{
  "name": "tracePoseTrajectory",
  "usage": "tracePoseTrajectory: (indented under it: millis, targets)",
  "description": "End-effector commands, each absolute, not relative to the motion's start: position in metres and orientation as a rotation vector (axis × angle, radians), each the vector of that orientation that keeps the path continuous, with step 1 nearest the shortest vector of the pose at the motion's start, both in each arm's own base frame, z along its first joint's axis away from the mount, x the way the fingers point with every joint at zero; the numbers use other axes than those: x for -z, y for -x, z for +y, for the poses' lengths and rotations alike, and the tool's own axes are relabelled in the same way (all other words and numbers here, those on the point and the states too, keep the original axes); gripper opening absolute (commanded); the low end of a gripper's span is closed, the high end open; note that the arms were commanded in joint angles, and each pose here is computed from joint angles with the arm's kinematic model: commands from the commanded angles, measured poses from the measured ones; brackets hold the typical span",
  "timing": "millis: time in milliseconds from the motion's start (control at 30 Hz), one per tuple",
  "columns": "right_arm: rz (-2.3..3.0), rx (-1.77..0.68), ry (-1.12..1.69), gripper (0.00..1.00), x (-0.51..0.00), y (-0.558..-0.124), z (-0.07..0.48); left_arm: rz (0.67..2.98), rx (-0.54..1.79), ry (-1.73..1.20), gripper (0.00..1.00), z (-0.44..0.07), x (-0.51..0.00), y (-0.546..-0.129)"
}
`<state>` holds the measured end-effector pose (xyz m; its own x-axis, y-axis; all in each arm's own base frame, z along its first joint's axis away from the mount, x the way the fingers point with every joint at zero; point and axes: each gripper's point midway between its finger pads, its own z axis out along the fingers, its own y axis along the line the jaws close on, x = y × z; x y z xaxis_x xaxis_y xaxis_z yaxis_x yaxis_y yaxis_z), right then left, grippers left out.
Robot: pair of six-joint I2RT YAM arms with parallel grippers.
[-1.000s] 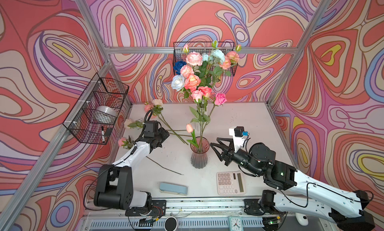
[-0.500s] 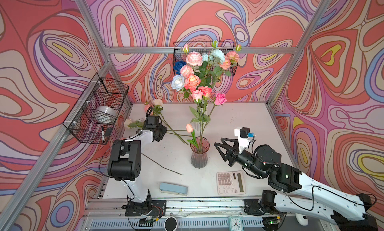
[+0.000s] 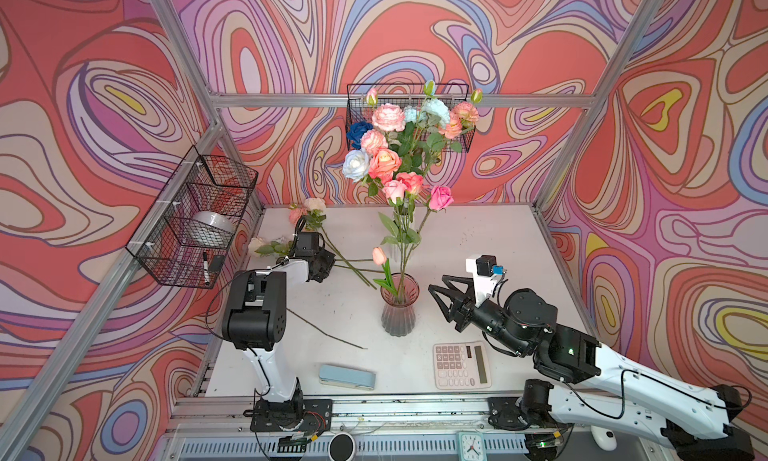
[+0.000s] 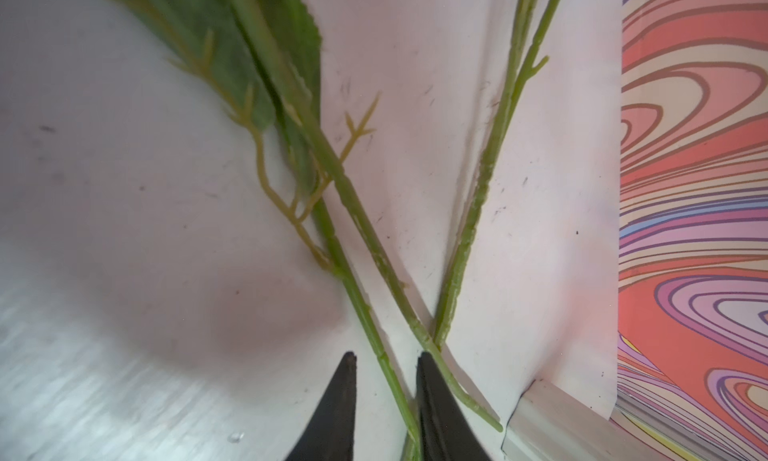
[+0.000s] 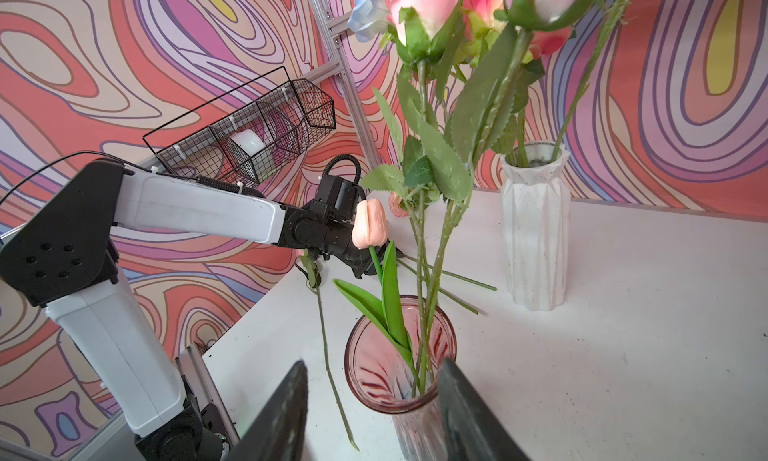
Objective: Arrange the flowers into the vase
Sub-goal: 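Grasp the white rose stem among the loose stems with the left gripper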
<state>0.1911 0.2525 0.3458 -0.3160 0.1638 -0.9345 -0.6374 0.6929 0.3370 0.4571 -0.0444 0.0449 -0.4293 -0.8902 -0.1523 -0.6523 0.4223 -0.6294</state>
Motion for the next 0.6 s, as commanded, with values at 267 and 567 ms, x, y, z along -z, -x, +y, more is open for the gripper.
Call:
tracePoseTrajectory:
  millis: [267, 567]
  targets:
    - [1.739, -0.776, 0.393, 0.52, -0.335, -0.197, 0.252, 2.187, 0.656, 1.332, 0.29, -0.039, -0.035, -0.480]
    - [1.750, -0.763, 0.395, 0.52, -0.331, -0.198, 0.253, 2.213, 0.634, 1.346, 0.13, -0.039, -0.022, -0.480]
